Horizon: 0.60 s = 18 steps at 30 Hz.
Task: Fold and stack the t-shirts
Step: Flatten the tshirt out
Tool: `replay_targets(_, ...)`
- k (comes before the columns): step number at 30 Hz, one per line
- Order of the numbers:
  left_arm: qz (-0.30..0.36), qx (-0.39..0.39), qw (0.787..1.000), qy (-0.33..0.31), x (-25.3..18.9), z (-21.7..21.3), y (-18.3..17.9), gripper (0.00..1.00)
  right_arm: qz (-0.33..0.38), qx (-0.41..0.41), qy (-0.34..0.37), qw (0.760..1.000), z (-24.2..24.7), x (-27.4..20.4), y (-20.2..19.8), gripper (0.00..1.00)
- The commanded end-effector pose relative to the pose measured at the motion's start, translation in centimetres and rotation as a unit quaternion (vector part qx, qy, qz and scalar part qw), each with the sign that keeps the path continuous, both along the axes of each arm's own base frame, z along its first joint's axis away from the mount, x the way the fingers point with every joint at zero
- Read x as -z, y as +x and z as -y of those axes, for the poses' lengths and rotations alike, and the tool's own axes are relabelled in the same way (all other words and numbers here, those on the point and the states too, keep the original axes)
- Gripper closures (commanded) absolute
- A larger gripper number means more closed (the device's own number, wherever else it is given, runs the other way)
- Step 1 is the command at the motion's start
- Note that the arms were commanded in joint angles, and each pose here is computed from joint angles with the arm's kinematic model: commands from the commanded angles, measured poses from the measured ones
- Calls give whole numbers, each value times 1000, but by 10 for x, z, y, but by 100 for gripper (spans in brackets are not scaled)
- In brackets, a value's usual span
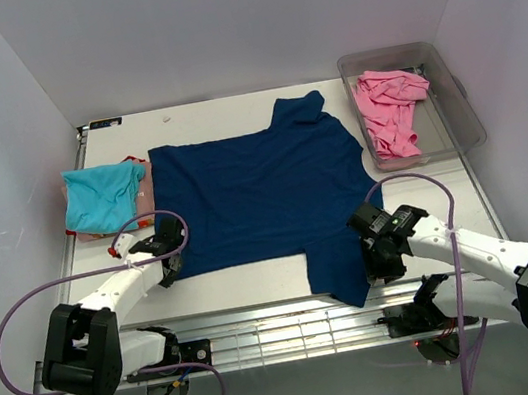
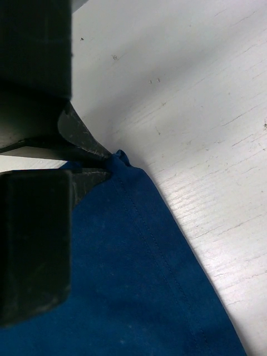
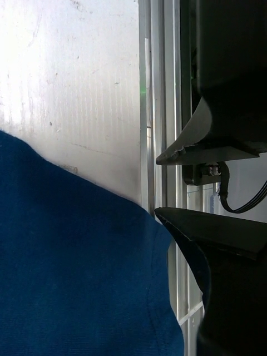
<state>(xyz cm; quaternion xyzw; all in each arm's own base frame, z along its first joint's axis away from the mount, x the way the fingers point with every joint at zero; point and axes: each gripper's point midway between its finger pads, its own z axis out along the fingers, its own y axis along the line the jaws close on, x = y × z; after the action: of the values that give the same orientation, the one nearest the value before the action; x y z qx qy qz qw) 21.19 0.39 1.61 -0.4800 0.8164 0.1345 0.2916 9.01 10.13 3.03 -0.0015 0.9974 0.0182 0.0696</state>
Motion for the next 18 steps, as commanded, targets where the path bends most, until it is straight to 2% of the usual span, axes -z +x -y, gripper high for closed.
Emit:
replay_targets(1,-18,-1,1000,-15,5,3,-7,82,7,-9,21,1000,-16,-3,10,57)
replay_targets(18,-15,-1,1000,-13,2,3,-3,82,-8,-38,22,999,-35,21,24,57)
